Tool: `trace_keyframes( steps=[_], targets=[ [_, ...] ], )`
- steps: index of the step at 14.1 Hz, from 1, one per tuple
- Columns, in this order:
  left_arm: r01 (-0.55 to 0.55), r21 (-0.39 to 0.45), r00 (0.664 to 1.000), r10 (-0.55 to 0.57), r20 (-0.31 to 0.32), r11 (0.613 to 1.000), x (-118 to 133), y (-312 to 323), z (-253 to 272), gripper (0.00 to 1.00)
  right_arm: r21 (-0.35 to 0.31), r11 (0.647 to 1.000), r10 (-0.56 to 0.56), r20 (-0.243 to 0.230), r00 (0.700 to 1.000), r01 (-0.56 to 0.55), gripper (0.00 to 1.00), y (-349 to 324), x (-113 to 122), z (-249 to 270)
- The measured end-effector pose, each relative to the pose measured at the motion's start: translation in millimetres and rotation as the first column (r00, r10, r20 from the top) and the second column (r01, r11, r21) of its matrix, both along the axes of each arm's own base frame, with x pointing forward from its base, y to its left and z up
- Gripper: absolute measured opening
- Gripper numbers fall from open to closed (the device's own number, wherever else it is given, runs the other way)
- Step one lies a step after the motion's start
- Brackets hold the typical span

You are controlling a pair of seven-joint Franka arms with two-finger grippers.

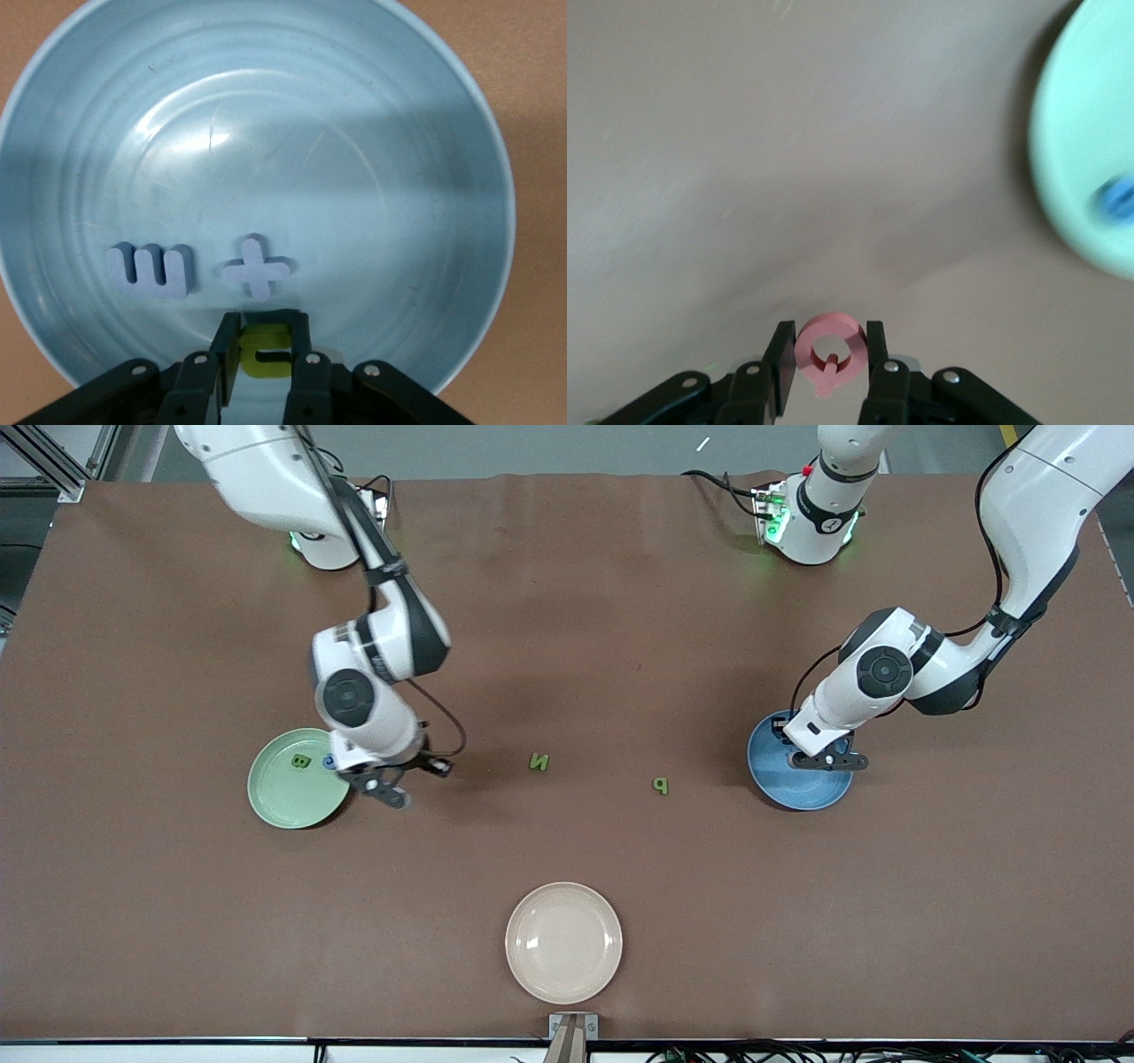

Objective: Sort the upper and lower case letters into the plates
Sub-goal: 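Reach the green b with the left gripper while the right gripper places a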

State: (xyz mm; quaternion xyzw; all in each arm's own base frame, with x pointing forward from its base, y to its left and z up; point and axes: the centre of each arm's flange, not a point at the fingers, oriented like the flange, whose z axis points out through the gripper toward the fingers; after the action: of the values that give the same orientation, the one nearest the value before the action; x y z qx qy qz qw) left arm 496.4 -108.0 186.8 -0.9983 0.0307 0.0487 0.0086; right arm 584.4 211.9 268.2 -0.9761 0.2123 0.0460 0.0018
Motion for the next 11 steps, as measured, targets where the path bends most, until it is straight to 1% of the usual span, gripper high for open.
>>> trace_keyframes(
  steps=[1,2,3,4,6,7,9,11],
  targets=[
    [0.0,0.0,1.0,0.0,0.0,1.0,0.0,0.0,0.0,0.27,0.009,0.999,0.032,-0.005,0.999,-0.031,0.36,-33.5,9.1,5.0],
    [0.0,0.0,1.0,0.0,0.0,1.0,0.0,0.0,0.0,0.31,0.016,0.998,0.061,-0.008,0.998,-0.061,0.36,-65.0,16.2,5.1],
    [0.001,0.0,1.0,-0.001,0.0,1.0,0.0,0.0,0.1,0.4,0.021,0.996,0.092,-0.01,0.996,-0.091,0.36,-95.1,21.4,2.4],
    [0.002,0.001,1.0,-0.002,0.001,1.0,0.2,-0.2,0.4,0.51,0.024,0.993,0.118,-0.01,0.993,-0.118,0.36,-123.4,25.2,-0.4],
    [0.011,0.005,1.0,-0.011,0.006,1.0,2.9,-5.0,5.9,0.69,0.021,0.989,0.148,-0.005,0.989,-0.147,0.36,-172.5,29.5,-5.3],
    [0.022,0.011,1.0,-0.022,0.009,1.0,6.4,-11.3,13.3,0.8,0.02,0.988,0.154,-0.003,0.988,-0.153,0.36,-187.3,29.3,-9.3],
    [0.032,0.021,0.999,-0.032,0.022,0.999,18.8,-32.8,39.4,0.99,0.016,0.988,0.155,-0.002,0.988,-0.155,0.36,-197.0,27.4,-22.1],
    [-0.007,-0.002,0.999,0.007,0.044,1.0,32.2,-70.0,69.7,1.0,0.009,0.987,0.162,-0.003,0.987,-0.162,0.36,-197.3,26.6,-37.7]
  ],
)
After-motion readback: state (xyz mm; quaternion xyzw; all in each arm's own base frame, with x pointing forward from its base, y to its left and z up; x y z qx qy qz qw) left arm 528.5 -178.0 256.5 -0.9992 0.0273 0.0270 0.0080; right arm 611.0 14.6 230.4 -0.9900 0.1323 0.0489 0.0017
